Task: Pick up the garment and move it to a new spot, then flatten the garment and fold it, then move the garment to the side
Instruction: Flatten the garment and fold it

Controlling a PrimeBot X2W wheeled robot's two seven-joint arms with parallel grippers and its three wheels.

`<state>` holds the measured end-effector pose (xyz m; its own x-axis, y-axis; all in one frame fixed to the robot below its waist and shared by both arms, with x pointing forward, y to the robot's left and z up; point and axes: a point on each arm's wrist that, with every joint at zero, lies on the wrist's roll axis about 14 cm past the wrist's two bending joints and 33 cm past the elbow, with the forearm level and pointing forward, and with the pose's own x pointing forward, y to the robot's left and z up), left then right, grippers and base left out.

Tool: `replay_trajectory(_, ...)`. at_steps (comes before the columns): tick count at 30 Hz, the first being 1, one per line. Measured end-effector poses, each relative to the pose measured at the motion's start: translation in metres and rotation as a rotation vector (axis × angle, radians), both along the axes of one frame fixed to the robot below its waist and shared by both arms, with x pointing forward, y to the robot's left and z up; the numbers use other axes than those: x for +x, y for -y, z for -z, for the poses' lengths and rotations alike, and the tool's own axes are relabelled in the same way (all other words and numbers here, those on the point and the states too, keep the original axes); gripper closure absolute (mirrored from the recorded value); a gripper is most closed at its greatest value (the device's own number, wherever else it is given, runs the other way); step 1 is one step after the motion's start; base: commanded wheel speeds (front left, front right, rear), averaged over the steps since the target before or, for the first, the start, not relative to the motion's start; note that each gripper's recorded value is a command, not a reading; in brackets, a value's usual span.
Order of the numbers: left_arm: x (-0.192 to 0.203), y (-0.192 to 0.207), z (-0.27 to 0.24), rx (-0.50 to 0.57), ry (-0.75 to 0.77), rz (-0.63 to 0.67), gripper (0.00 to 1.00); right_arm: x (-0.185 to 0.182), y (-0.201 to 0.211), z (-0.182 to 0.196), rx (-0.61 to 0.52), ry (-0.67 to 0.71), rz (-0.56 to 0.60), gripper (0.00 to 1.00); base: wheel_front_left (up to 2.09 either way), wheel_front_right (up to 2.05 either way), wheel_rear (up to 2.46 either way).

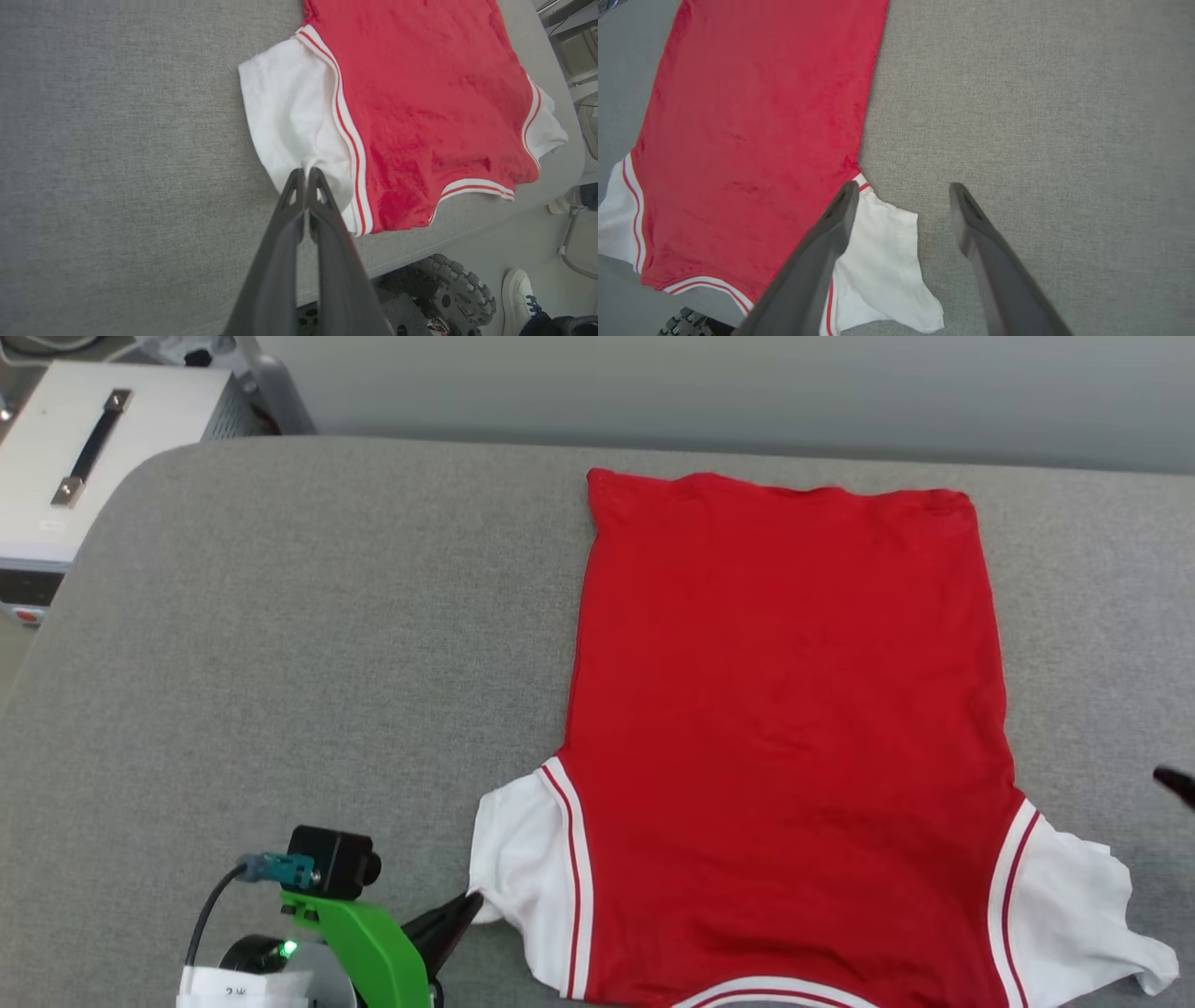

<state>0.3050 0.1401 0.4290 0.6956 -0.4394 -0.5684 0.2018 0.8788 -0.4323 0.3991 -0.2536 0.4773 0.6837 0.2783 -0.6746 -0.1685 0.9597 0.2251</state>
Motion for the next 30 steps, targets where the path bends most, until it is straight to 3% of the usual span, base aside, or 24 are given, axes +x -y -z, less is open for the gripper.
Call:
replay_trajectory(5, 0.012, 0.012, -0.006, -0.018, -0.017, 0.038, 1.0, 0.054, -0.017, -0.014, -0.01, -0.025, -0.035, 0.0, 0.0, 0.0, 0.0)
replay_trajectory(17, 0.033, 0.015, 0.016, -0.008, -0.089, 0.043, 1.0, 0.177, -0.041, 0.016, -0.09, -0.212, -0.003, 0.0, 0.0, 0.0, 0.0)
replay_trajectory(30, 0.027, -0.005, 0.05, 0.014, -0.191, -0.051, 1.0, 0.246, -0.082, 0.088, -0.134, -0.326, -0.025, 0.0, 0.0, 0.0, 0.0)
